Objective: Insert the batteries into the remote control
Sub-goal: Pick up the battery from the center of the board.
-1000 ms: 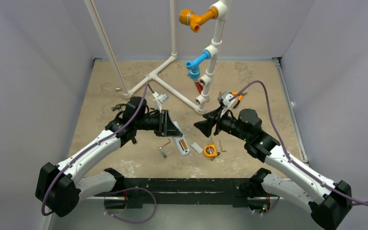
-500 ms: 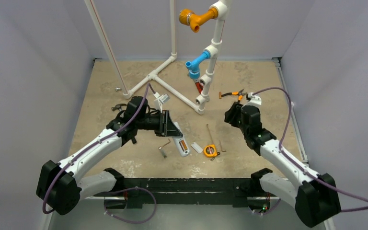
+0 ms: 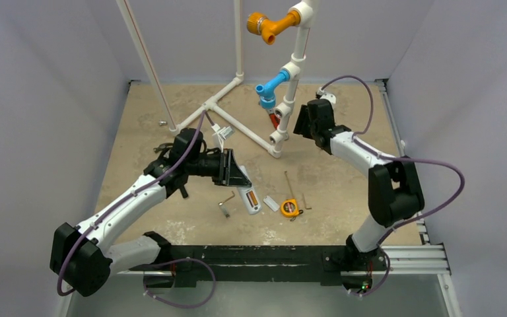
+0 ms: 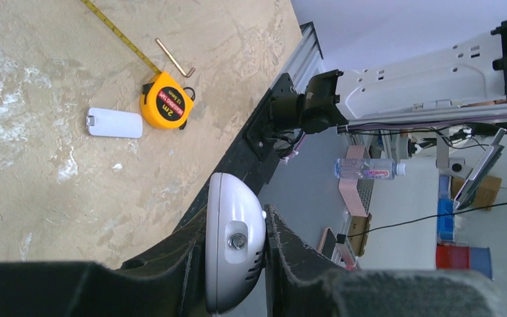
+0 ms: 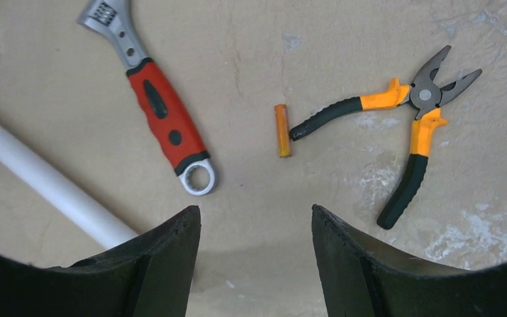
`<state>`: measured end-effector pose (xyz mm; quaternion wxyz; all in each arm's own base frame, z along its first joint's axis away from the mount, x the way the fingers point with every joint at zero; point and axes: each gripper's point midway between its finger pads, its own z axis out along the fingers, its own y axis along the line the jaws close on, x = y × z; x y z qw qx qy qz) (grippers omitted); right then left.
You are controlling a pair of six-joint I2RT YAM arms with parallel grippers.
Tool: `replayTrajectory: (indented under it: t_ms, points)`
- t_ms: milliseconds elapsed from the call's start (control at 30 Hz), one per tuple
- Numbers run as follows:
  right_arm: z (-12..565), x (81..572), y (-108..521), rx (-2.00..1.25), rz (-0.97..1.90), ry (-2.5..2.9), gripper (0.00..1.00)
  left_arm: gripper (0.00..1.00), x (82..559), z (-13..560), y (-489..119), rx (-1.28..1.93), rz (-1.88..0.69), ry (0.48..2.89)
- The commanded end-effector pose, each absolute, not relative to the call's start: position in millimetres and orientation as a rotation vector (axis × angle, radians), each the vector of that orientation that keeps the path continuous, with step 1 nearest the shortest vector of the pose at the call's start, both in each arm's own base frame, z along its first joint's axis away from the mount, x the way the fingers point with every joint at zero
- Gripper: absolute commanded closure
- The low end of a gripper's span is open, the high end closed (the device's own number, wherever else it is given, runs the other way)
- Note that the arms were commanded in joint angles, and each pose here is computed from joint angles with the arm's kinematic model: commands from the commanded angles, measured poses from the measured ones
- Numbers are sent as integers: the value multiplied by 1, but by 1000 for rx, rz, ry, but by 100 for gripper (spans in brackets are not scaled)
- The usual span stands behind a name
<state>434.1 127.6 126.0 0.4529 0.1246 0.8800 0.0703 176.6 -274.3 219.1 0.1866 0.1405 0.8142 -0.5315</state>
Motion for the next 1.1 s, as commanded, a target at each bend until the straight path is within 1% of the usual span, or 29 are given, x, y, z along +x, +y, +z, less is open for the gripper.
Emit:
replayTrajectory:
  t_ms: [0, 67, 133, 267, 333, 667, 900, 1067]
  points:
    - [118, 461, 114, 307, 124, 2228, 39, 100, 176, 238, -273, 442, -1497, 2215]
    - [114, 475, 116, 273, 139, 2242, 39, 100, 176, 238, -273, 435, -1495, 2216]
    - [105, 485, 121, 222, 140, 2264, 42, 100, 176, 236, -273, 431, -1497, 2222]
    - [93, 503, 126, 146, 117, 2282, 53, 100, 178, 237, -274, 430, -1496, 2223]
    - [85, 509, 124, 130, 75, 2309, 56, 100, 179, 237, -275, 432, -1495, 2226]
    - [53, 520, 124, 59, 20, 2375, 58, 100, 181, 235, -276, 432, -1492, 2233]
    - [40, 514, 123, 51, 8, 2412, 64, 100, 179, 234, -275, 433, -1486, 2237]
    - [36, 507, 129, 32, 54, 2436, 68, 100, 180, 233, -274, 427, -1486, 2238]
